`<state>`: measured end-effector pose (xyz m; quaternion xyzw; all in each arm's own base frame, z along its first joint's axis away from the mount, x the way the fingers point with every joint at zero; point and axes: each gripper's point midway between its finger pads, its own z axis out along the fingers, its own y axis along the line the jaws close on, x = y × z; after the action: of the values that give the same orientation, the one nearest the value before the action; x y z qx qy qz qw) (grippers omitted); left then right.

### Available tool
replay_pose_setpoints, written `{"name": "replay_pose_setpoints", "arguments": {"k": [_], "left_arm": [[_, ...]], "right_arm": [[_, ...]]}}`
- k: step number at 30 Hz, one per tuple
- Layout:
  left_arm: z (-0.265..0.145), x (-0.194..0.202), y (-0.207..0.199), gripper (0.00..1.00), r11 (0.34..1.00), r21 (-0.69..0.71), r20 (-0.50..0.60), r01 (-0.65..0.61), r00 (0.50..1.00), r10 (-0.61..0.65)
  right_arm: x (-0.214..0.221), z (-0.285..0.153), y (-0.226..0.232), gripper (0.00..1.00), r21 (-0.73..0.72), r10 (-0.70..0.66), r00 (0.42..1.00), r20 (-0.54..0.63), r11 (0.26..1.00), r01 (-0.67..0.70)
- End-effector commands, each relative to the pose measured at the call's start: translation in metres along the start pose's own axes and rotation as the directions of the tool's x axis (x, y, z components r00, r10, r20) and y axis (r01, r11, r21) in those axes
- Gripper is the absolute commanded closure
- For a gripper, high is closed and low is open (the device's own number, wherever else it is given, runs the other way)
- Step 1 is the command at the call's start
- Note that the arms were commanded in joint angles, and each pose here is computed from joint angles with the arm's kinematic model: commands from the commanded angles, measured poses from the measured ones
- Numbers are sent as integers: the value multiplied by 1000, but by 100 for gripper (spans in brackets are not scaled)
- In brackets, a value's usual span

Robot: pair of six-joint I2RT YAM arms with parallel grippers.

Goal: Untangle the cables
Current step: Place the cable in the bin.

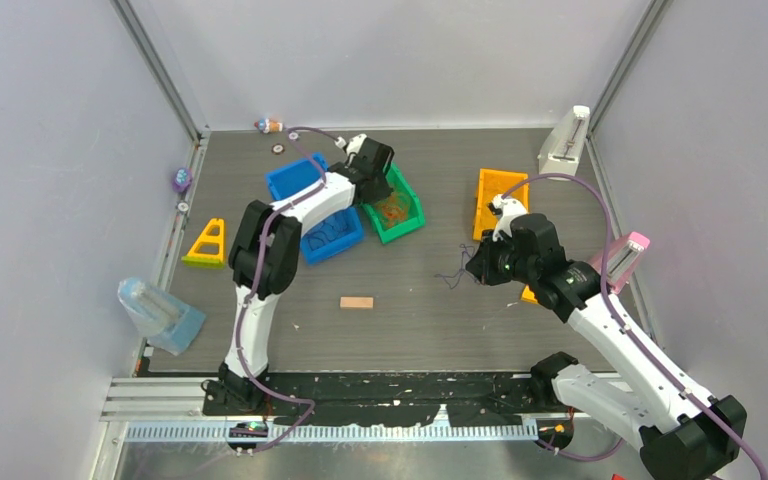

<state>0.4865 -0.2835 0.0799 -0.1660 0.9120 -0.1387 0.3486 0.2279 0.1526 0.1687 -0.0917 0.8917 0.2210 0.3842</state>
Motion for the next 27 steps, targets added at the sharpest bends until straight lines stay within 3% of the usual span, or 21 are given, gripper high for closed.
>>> {"name": "replay_pose_setpoints", "arguments": {"k": [1,10,15,19,22,24,27], "left_arm": [[0,-5,-3,78,1000,20,-5,20,1000,-20],[-28,-19,-3,43,997,55,12,-51,999,50],[-79,-35,-13,26,979,160,72,-127,990,117],[-126,-38,-19,20,934,266,103,-237,971,217],[-161,-39,0,17,926,252,142,-283,957,253],[-186,-42,17,2,925,219,175,-312,945,277],[-221,-42,48,0,925,155,206,-347,927,313]], "right_arm": [[-10,-5,1,94,4,3,999,44,1000,-3],[-11,-5,0,95,7,1,999,43,1000,-2],[-9,-4,4,95,-16,-3,1000,26,1000,3],[-7,-2,13,95,-62,-15,1000,2,998,15],[-9,-3,19,95,-94,-21,1000,0,995,21],[-13,-5,25,95,-119,-21,1000,6,993,22],[-21,-8,37,95,-160,-20,1000,16,987,22]]}}
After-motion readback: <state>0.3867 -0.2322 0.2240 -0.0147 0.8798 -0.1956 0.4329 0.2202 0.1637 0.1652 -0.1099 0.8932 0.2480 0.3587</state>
